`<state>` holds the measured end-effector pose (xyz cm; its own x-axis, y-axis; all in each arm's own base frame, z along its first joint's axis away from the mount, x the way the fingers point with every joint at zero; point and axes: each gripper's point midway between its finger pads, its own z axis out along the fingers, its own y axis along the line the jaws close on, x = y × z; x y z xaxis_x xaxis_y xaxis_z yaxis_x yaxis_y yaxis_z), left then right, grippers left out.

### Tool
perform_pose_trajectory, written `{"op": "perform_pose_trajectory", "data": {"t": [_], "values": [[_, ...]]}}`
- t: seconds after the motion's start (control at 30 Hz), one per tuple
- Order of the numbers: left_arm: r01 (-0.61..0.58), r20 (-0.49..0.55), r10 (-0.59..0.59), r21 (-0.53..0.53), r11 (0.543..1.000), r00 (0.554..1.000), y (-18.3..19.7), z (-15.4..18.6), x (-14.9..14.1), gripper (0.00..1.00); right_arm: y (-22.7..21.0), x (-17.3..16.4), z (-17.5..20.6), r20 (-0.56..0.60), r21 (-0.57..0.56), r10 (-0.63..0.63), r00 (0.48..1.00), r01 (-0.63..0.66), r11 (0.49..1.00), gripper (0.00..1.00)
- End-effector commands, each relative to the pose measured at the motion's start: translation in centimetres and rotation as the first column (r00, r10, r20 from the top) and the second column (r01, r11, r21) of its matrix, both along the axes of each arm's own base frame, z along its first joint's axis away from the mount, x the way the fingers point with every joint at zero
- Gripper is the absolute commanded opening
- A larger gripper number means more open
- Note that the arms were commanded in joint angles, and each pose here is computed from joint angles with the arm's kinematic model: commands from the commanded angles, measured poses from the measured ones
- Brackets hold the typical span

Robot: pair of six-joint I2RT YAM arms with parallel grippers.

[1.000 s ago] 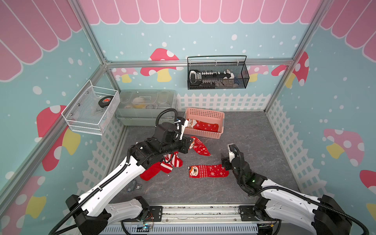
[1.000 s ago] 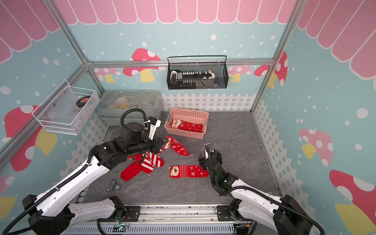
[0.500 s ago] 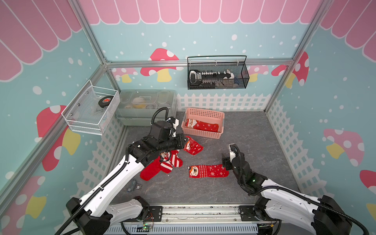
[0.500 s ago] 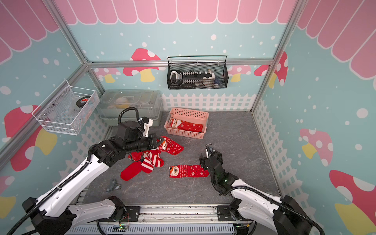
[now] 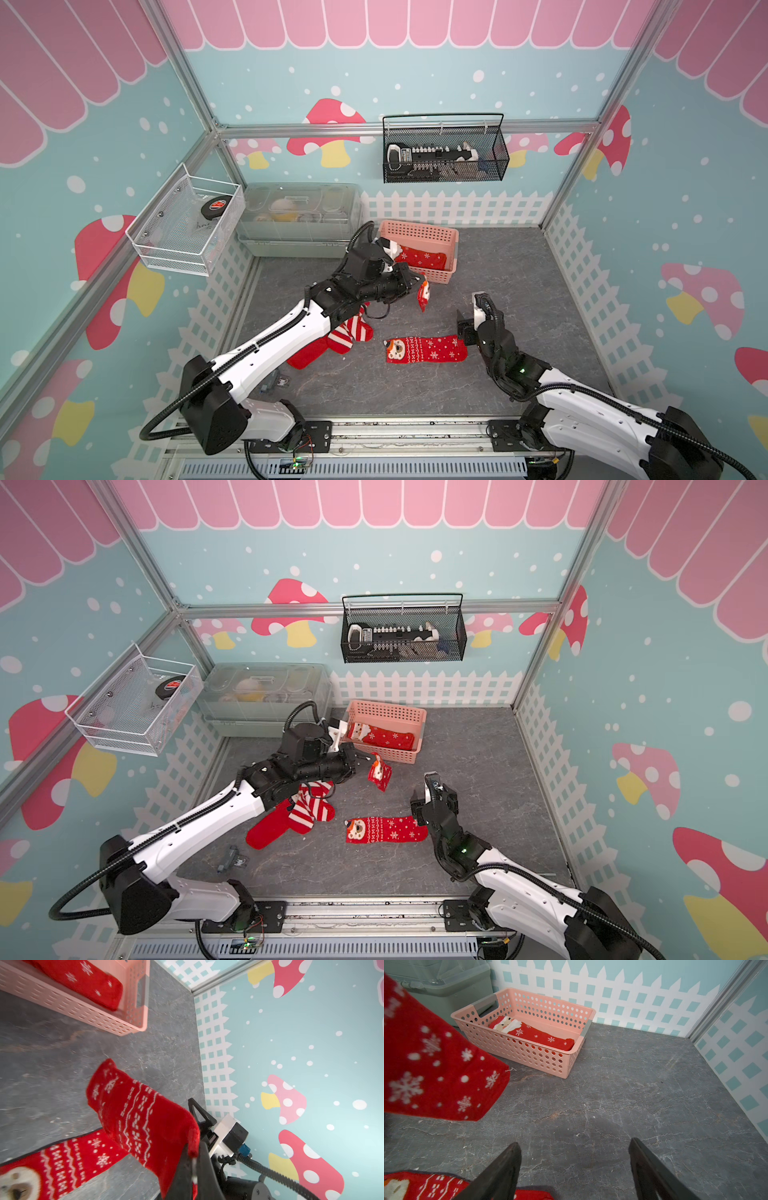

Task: Place the socks together as a pair
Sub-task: Flatten out the sock at the center of the board.

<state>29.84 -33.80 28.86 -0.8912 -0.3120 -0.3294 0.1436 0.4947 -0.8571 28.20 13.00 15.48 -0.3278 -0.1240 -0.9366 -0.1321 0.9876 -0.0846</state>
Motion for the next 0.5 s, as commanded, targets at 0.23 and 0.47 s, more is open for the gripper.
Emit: {"op": "perform_pose_trajectory", "data": {"t": [0.23,0.47], "values": [[-0.079,-0.097,0.091,0.121,0.989,0.991,2.9,-6.7,3.8,0.00,-0.4,0.1,0.3,0.015,0.008,-0.017,1.000,0.017,1.000,0.80],[-0.097,-0.102,0.157,0.440,0.893,0.982,11.1,-14.8,3.4,0.00,0.6,0.4,-0.9,-0.032,-0.009,0.015,0.999,-0.015,1.000,0.80]]}}
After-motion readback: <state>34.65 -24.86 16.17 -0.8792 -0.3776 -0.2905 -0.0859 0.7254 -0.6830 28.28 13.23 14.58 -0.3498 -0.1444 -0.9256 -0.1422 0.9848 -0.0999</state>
